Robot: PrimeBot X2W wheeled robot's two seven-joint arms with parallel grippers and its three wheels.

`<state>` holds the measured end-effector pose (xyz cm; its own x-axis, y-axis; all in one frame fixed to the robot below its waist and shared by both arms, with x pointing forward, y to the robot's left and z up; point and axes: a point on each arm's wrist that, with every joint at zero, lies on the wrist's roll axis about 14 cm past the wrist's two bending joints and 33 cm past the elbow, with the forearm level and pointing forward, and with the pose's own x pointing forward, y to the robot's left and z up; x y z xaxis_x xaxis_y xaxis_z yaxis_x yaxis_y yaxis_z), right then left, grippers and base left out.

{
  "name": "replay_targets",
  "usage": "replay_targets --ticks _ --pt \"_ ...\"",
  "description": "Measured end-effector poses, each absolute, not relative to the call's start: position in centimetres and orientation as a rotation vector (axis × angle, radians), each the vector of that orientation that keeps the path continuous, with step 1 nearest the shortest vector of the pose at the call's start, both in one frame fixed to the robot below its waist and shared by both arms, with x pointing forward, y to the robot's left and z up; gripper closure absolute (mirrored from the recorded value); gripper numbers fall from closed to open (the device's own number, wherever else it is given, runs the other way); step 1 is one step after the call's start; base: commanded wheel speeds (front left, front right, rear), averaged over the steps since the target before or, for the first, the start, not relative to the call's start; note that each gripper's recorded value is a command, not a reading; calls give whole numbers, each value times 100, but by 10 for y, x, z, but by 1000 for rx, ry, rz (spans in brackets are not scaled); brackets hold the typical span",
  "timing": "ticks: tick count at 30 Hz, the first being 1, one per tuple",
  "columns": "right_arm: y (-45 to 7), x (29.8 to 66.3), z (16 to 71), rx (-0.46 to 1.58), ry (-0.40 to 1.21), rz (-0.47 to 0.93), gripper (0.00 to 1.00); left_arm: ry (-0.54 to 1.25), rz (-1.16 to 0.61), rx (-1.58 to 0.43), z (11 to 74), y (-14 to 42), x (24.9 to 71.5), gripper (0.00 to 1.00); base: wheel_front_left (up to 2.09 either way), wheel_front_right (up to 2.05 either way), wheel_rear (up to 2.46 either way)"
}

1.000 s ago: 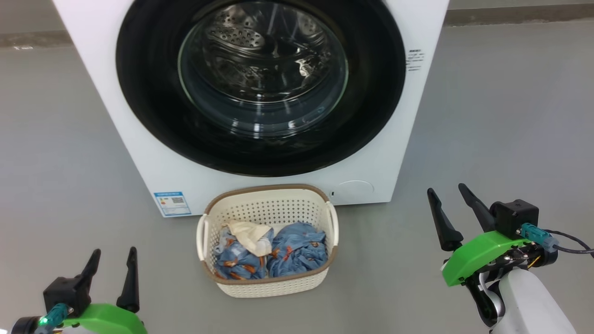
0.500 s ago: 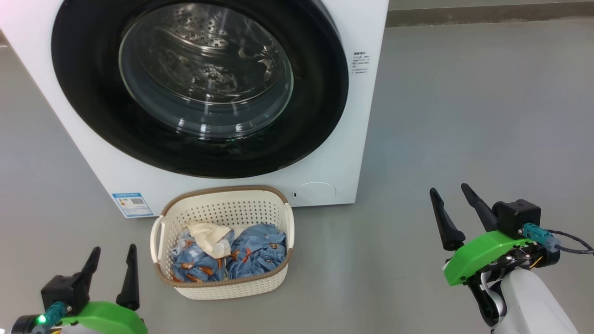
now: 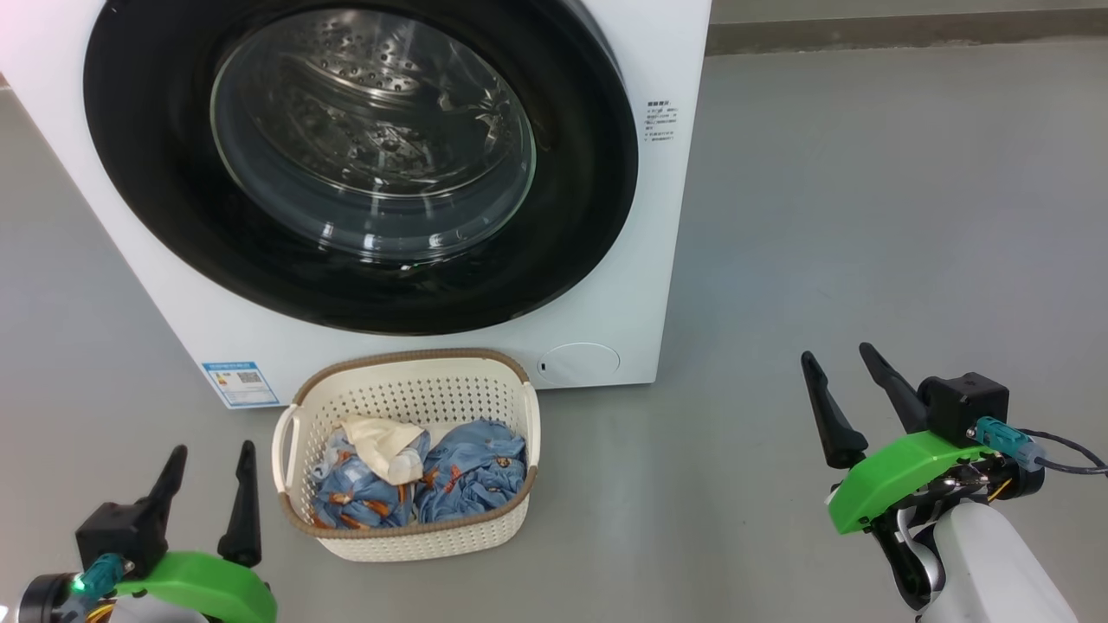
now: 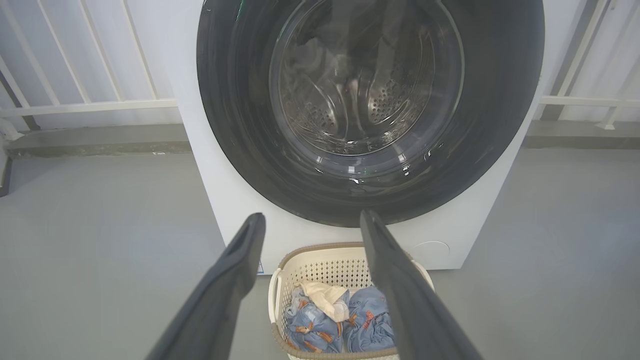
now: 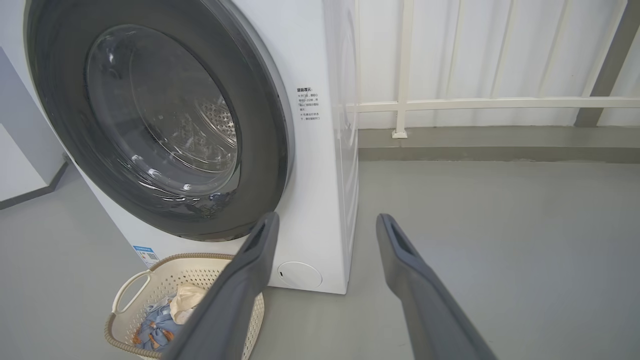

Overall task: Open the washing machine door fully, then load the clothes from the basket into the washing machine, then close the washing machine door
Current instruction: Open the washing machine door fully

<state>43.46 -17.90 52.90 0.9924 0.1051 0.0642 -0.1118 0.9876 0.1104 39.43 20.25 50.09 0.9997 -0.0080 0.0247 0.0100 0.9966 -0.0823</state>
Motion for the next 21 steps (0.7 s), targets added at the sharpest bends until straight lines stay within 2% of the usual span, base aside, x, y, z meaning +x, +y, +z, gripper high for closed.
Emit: replay_targets --ticks 21 --pt "-183 437 533 124 -80 95 0 -41 -12 -70 503 201 389 0 0 0 0"
